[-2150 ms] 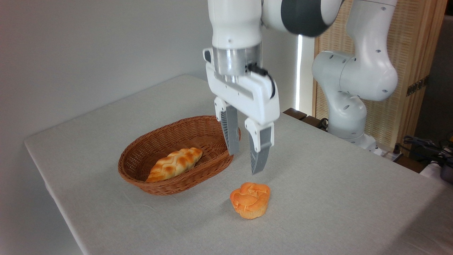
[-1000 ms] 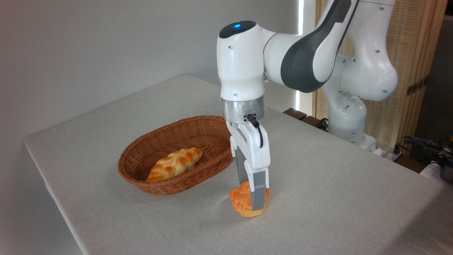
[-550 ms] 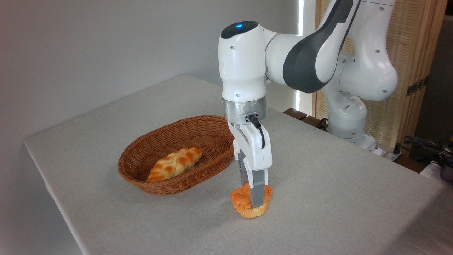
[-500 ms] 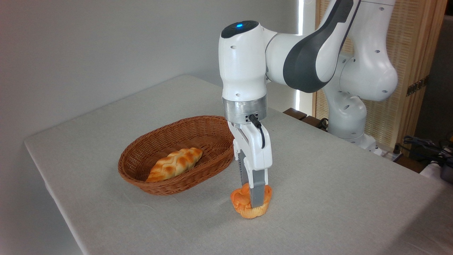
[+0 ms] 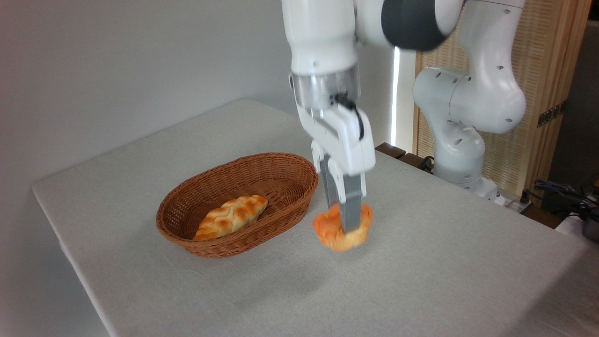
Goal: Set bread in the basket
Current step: 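Lift the orange bun and carry it over the wicker basket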
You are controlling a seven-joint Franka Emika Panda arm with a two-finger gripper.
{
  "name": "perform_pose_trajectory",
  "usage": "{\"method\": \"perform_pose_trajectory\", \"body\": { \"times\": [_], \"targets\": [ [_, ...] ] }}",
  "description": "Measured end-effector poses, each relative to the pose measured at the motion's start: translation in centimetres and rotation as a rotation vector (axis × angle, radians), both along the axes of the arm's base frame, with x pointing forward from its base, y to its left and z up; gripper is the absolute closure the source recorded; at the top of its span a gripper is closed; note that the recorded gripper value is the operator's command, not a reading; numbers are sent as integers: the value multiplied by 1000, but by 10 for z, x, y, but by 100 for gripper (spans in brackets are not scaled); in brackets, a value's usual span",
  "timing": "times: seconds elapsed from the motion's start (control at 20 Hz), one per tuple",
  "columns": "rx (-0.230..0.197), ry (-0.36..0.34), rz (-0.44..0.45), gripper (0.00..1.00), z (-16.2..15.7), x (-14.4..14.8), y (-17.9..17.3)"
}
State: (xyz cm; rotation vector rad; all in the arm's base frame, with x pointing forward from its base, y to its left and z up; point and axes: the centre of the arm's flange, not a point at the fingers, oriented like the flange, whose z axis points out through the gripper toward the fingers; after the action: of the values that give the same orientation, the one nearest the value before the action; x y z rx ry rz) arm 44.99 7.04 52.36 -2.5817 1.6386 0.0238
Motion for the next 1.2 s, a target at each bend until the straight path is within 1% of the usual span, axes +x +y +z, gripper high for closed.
{"method": "perform_pose_trajectory", "body": {
  "times": [0.1, 0.15, 0.25, 0.35, 0.4, 0.5, 0.65, 0.7, 0.8, 0.9, 1.0, 1.2],
  "targets": [
    [-47, 13, 53, 54, 22, 0, -10],
    [-70, 18, 92, 54, 29, 0, -22],
    [-98, 20, 175, 54, 34, 2, -58],
    [-113, 33, 255, 53, 29, 3, -109],
    [-114, 44, 286, 52, 25, 2, -137],
    [-94, 63, 320, 49, 14, -3, -185],
    [-53, 87, 339, 23, -5, -10, -236],
    [-46, 90, 348, 13, -12, -10, -247],
    [-45, 85, 379, 0, -26, -6, -265],
    [-44, 89, 402, 0, -40, -2, -278],
    [-42, 98, 401, 0, -49, -1, -284],
    [-36, 105, 399, 0, -54, -1, -284]
  ]
}}
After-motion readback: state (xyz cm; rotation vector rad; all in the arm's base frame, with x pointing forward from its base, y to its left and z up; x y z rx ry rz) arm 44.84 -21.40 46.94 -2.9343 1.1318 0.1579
